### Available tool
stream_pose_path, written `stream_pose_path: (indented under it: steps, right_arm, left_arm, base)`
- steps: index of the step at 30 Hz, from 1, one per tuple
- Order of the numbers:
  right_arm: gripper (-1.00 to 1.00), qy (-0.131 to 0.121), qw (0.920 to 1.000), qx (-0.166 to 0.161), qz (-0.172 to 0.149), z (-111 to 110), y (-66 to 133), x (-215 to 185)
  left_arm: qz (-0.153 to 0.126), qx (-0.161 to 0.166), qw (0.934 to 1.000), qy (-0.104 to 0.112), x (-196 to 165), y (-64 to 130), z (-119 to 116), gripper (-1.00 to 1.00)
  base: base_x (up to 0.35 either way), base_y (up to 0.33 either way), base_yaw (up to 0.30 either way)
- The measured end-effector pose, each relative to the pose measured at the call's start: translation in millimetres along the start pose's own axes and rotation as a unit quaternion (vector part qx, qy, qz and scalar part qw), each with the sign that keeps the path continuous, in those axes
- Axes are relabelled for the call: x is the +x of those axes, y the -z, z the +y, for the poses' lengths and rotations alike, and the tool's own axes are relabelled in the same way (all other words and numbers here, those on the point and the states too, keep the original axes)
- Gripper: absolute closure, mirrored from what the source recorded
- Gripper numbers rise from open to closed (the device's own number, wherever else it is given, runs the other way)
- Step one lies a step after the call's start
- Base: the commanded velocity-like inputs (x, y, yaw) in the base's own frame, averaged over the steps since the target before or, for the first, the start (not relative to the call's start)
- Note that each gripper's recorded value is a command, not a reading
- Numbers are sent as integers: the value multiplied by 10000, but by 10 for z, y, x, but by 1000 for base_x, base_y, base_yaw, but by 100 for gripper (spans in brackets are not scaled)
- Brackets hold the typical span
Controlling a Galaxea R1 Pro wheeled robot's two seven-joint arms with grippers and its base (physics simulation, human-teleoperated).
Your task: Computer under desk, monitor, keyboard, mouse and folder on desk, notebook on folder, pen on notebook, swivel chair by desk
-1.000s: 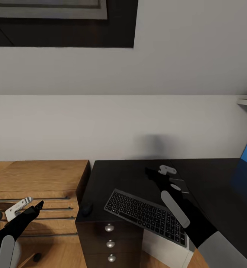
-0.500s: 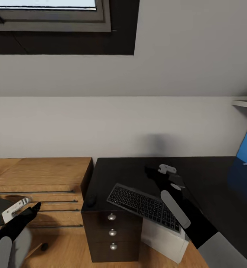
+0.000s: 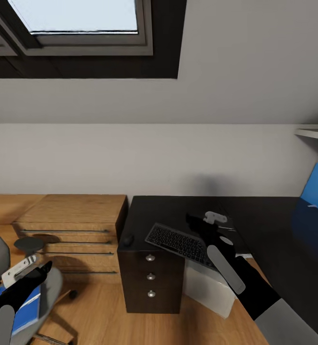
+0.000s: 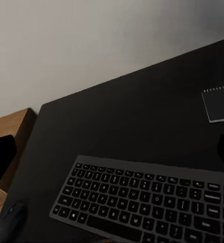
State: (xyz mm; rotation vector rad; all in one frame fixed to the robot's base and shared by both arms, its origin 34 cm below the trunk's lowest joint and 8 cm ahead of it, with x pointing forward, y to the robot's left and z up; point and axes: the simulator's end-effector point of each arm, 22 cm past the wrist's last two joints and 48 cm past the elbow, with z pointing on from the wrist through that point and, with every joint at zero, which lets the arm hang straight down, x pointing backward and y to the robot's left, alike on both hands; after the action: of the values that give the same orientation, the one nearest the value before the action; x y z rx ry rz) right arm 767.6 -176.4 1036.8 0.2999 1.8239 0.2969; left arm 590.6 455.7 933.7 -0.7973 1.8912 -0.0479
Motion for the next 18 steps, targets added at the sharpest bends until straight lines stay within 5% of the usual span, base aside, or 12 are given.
stream_pose_path:
  steps: [13, 18]
  right_arm:
    - [-100, 2, 10000, 30, 26, -13, 20, -35]
    - [-100, -135, 9997, 189, 99, -208, -18, -20]
  left_arm:
    - [-12, 7, 10000, 26, -59, 42, -10, -100]
    - [-81, -109, 9998, 124, -117, 63, 120, -100]
  base:
    - [-31, 0, 0]
    - [0, 0, 0]
